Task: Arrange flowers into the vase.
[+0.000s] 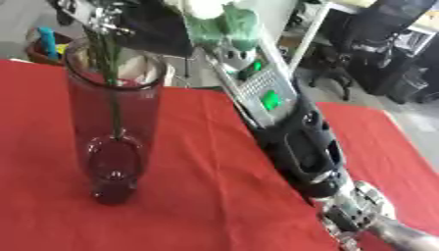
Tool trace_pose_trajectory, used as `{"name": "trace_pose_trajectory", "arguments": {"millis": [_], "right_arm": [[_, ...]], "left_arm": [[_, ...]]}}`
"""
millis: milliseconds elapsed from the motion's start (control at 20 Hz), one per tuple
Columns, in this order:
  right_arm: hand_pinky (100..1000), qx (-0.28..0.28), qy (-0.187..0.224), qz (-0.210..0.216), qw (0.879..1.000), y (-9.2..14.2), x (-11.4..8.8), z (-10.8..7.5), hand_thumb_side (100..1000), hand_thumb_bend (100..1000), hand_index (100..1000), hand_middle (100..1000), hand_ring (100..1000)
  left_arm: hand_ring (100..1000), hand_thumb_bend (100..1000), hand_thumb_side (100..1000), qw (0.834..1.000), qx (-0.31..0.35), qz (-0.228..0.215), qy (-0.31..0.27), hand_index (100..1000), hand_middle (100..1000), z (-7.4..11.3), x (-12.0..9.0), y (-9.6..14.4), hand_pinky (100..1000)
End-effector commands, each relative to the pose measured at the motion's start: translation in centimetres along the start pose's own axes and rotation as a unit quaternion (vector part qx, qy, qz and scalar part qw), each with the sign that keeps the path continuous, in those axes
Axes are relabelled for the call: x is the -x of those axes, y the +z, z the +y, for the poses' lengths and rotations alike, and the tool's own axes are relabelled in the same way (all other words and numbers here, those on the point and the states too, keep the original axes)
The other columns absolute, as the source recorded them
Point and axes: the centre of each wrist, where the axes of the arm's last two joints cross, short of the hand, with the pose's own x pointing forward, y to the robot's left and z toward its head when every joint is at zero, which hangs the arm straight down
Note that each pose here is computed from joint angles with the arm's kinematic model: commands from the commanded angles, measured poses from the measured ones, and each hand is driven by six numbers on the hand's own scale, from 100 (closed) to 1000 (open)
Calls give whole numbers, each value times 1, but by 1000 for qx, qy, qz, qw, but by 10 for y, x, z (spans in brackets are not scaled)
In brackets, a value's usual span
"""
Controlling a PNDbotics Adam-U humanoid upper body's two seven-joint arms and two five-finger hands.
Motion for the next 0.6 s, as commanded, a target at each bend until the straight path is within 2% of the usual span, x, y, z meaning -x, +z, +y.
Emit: {"name": "trace_pose_trajectory", "arguments": {"millis": [50,600], "right_arm": [[846,-14,31,-3,999,3,-4,-14,996,100,574,100,941],[879,-46,29,-16,998,8,-3,-21,1000,100,670,142,984]], "left_arm": [[456,121,1000,1000,5,-13,5,784,679,-2,-5,-3,624],[458,122,1000,1000,6,-9,7,785,681,-2,-5,-2,623]]}}
